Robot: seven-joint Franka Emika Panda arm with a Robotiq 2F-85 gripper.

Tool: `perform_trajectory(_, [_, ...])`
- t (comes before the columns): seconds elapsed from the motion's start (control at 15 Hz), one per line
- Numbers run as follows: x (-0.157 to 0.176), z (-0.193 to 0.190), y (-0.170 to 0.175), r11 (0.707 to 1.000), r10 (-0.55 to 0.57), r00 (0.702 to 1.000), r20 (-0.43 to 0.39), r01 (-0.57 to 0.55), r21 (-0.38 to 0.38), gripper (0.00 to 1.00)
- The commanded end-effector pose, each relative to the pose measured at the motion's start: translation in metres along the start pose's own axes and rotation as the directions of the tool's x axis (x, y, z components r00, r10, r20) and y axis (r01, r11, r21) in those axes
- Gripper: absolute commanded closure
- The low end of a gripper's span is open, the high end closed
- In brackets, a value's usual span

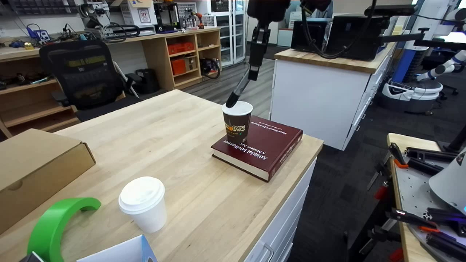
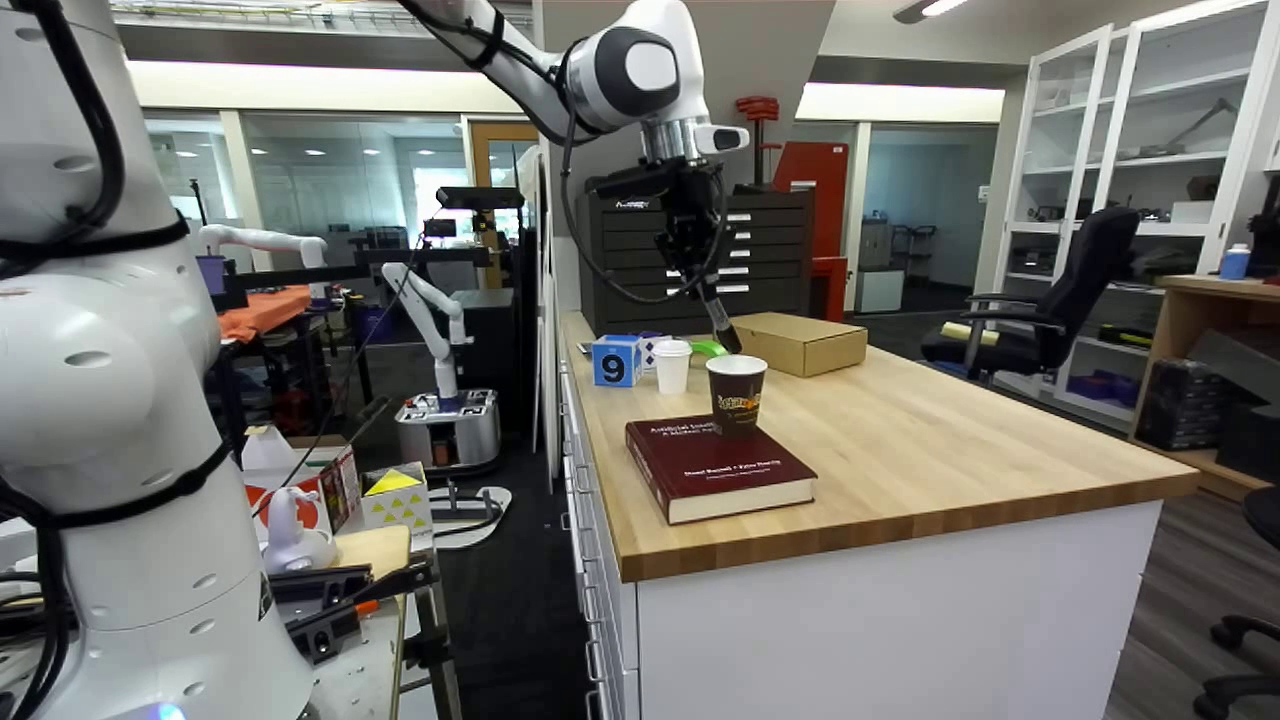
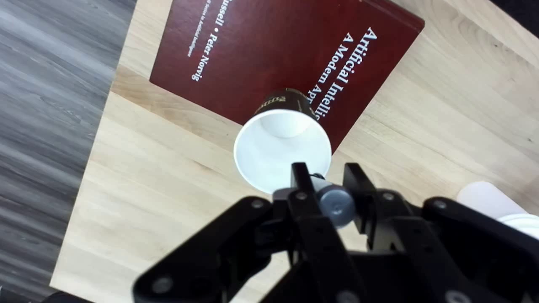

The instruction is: Put the black marker on the book

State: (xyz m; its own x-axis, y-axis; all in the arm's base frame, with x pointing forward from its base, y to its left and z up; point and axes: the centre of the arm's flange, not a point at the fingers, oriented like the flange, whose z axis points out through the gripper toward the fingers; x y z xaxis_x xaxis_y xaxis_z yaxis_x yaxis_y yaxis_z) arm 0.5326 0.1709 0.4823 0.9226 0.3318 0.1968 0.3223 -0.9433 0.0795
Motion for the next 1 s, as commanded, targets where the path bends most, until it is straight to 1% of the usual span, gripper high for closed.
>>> perform_trajectory(0.0, [-0.028, -0.032, 0.008, 0.998, 0.033, 0.999, -0.040, -0.035, -0.050, 0.94])
perform_trajectory(0.2, [-0.034, -0.039, 0.026, 0.995, 0.074, 0.995, -0.060, -0.078, -0.069, 0.94])
perform_trajectory(0.4, [-0.039, -0.033, 0.047, 0.987, 0.128, 0.990, -0.055, -0.133, -0.088, 0.94])
perform_trajectory(0.53, [-0.042, -0.025, 0.059, 0.982, 0.157, 0.987, -0.042, -0.160, -0.102, 0.94])
perform_trajectory(0.67, [-0.045, -0.015, 0.068, 0.972, 0.192, 0.981, -0.029, -0.194, -0.133, 0.94])
perform_trajectory(0.93, [-0.050, 0.009, 0.076, 0.960, 0.233, 0.973, 0.009, -0.228, -0.162, 0.94])
